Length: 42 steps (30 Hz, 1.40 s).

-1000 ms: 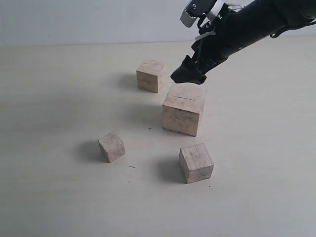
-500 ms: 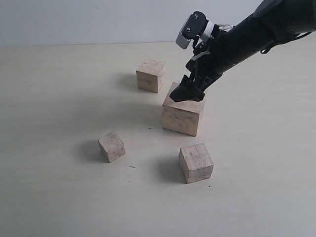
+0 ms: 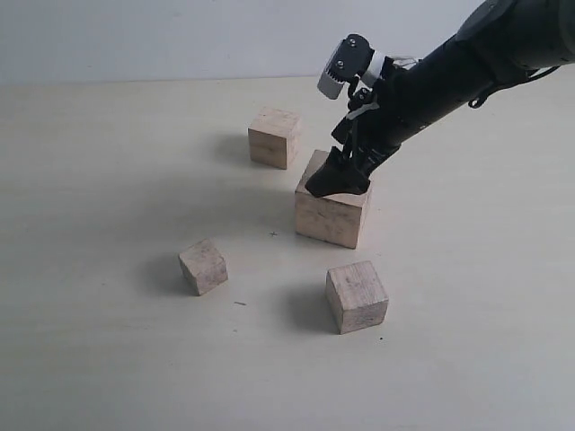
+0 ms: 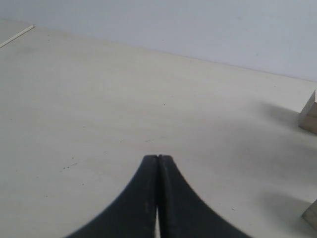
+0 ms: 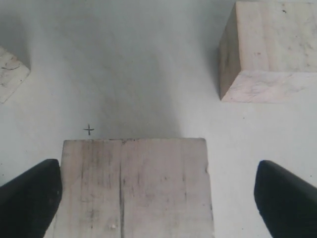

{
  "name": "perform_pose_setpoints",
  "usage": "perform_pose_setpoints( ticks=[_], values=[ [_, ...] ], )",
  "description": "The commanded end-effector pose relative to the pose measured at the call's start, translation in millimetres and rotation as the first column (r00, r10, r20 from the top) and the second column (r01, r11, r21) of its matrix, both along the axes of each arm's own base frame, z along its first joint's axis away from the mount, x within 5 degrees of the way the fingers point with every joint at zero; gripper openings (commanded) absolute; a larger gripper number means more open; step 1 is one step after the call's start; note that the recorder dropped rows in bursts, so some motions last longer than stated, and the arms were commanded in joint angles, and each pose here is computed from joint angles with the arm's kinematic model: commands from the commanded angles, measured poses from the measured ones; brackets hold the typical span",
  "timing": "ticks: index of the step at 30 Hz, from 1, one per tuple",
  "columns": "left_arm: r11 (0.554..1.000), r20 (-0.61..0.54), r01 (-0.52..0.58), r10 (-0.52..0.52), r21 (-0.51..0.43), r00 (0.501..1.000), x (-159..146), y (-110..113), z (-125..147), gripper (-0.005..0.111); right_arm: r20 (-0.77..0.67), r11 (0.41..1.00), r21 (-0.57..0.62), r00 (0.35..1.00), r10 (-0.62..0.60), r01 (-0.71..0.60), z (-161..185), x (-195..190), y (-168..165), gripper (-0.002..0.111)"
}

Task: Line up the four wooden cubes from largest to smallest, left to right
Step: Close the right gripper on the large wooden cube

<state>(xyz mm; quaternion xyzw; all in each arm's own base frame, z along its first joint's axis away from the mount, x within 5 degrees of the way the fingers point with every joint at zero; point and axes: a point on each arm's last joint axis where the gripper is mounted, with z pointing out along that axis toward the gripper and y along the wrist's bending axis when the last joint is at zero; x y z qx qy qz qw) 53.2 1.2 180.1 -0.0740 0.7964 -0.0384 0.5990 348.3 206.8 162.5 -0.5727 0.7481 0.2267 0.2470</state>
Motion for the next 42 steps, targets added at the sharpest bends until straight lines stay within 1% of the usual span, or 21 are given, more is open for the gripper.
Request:
perform_pose_setpoints(
  ticks=[1, 5, 9, 16, 31, 34, 36, 42],
  values=[
    [1.000, 0.008, 0.006, -0.006, 0.000, 1.000, -0.1, -0.3, 0.4, 0.000, -0.017, 1.000, -0.010, 1.000, 0.022, -0.022, -4.1, -1.1, 0.3, 0.105],
    [1.000, 0.008, 0.006, -0.006, 0.000, 1.000, -0.1, -0.3, 0.4, 0.000, -0.051, 1.000, -0.004, 0.999, 0.002, -0.002, -2.7, -2.7, 0.3, 0.105],
    [1.000, 0.008, 0.006, -0.006, 0.000, 1.000, -0.1, -0.3, 0.4, 0.000, -0.049, 1.000, -0.003, 0.999, 0.011, -0.011, 1.9, -4.3, 0.0, 0.105],
    [1.000, 0.008, 0.006, -0.006, 0.000, 1.000, -0.1, -0.3, 0.4, 0.000, -0.076, 0.996, -0.093, 0.997, -0.006, -0.001, -3.0, -5.6, -6.7, 0.105],
    [1.000, 0.008, 0.006, -0.006, 0.000, 1.000, -0.1, -0.3, 0.4, 0.000, -0.071, 0.994, -0.106, 0.997, 0.000, -0.007, -4.9, -5.7, -7.7, 0.105],
    [1.000, 0.008, 0.006, -0.006, 0.000, 1.000, -0.1, -0.3, 0.4, 0.000, -0.087, 0.993, -0.114, 0.996, 0.000, -0.010, -11.9, -5.2, -7.6, 0.105],
    [1.000, 0.008, 0.006, -0.006, 0.000, 1.000, -0.1, -0.3, 0.4, 0.000, -0.108, 0.993, -0.120, 0.994, -0.014, 0.001, -17.7, -4.8, -7.5, 0.105],
    [1.000, 0.008, 0.006, -0.006, 0.000, 1.000, -0.1, -0.3, 0.4, 0.000, -0.091, 0.992, -0.121, 0.995, -0.040, 0.029, -17.6, -2.3, -7.7, 0.105]
  ],
)
